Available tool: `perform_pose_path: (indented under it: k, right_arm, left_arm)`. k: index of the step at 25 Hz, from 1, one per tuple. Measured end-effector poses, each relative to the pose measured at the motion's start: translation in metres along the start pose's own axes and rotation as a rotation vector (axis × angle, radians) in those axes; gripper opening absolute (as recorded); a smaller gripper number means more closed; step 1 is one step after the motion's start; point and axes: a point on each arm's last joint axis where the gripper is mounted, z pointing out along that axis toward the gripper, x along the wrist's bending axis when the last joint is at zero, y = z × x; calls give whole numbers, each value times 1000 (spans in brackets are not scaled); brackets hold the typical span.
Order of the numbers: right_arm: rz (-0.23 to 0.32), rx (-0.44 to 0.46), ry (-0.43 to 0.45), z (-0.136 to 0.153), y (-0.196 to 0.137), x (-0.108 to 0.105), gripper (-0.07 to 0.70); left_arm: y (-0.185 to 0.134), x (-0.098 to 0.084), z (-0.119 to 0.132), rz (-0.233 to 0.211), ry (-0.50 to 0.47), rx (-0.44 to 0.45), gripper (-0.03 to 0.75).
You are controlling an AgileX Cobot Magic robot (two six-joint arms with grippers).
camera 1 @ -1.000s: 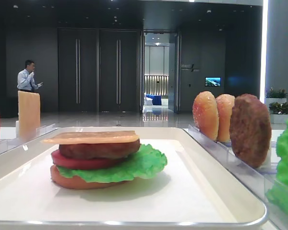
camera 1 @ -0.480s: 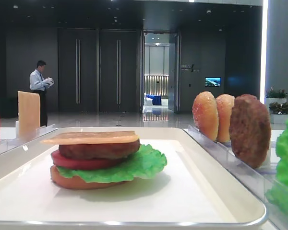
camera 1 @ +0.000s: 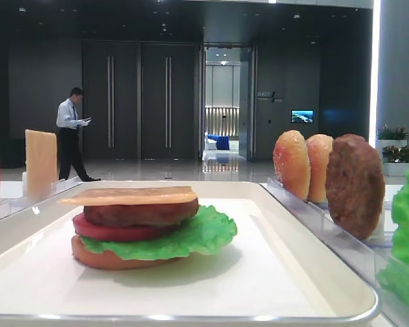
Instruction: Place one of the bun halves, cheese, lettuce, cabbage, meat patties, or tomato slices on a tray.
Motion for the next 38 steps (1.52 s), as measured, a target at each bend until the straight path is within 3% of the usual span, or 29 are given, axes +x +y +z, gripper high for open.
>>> perform_pose_path:
  k: [4, 9, 12, 15, 21, 38]
  right_arm:
    - [0, 0, 0, 0, 0, 0, 413]
    - [0, 0, 0, 0, 0, 0, 413]
    - [0, 0, 0, 0, 0, 0, 413]
    - [0, 0, 0, 0, 0, 0, 413]
    - [0, 0, 0, 0, 0, 0, 413]
    - [0, 0, 0, 0, 0, 0, 413]
  left_arm:
    - [-26, 1, 12, 6, -9, -40, 401]
    - [-36, 3, 0, 8, -31, -157, 401]
    - [-45, 2, -10, 42, -76, -243, 401]
    - [-60, 2, -21, 76, -116, -367, 401]
    - [-92, 8, -39, 65, -132, -614, 400]
    - [-93, 8, -37, 68, -131, -614, 400]
